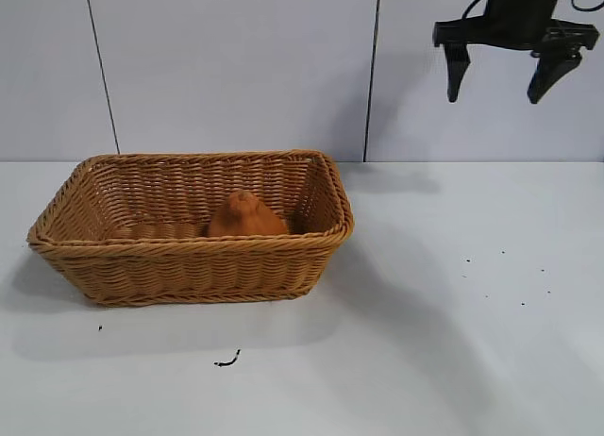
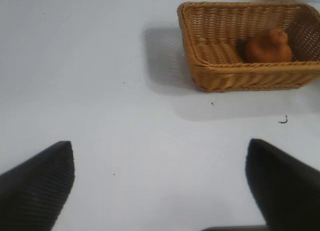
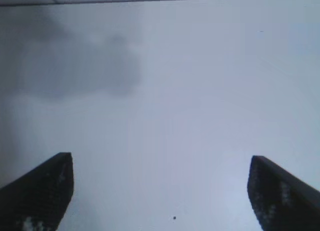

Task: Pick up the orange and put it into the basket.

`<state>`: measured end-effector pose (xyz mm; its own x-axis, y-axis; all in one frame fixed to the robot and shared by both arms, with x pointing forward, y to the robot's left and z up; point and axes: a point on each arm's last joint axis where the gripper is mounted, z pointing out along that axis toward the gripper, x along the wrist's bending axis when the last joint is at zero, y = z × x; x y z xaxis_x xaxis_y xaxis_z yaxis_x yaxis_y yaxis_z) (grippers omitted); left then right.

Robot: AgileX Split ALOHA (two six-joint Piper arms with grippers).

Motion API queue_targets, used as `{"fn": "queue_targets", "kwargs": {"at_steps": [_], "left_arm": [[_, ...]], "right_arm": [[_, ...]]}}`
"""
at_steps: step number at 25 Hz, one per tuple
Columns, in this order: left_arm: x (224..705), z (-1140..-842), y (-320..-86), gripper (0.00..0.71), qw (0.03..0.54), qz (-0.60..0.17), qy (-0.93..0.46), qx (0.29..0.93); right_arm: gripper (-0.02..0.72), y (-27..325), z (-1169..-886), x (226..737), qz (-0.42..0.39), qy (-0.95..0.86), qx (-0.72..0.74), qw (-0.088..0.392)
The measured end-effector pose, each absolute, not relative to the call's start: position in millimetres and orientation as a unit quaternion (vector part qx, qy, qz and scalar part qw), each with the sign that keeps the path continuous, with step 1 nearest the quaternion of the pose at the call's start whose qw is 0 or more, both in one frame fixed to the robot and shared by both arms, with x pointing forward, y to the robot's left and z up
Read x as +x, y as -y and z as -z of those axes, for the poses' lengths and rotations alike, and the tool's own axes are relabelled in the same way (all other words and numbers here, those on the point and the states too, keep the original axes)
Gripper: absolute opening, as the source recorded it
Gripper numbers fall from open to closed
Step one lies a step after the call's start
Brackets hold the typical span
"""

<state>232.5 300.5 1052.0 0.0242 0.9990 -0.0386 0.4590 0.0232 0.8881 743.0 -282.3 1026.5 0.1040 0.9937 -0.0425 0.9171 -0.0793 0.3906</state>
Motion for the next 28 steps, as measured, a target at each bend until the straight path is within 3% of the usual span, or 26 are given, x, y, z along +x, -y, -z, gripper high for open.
{"fn": "queue_targets", "kwargs": {"at_steps": [12,25,28], "left_arm": [[232.5,-1052.0,-300.5,0.666,0.384,-0.352,-0.604,0.604],[232.5,-1052.0,-300.5,0.666,0.384,-0.352,-0.604,0.604],[232.5,-1052.0,-300.5,0.666,0.384,-0.352,-0.604,0.604]], "right_arm": [[0.638,281.1,-1047.5,718.8,-0.131,-0.665,0.723,0.137],[0.638,287.9,-1051.8,566.6,-0.036,-0.700,0.711,0.061],[0.638,290.2,-1050.6,507.6,-0.024,-0.704,0.708,0.048]]}}
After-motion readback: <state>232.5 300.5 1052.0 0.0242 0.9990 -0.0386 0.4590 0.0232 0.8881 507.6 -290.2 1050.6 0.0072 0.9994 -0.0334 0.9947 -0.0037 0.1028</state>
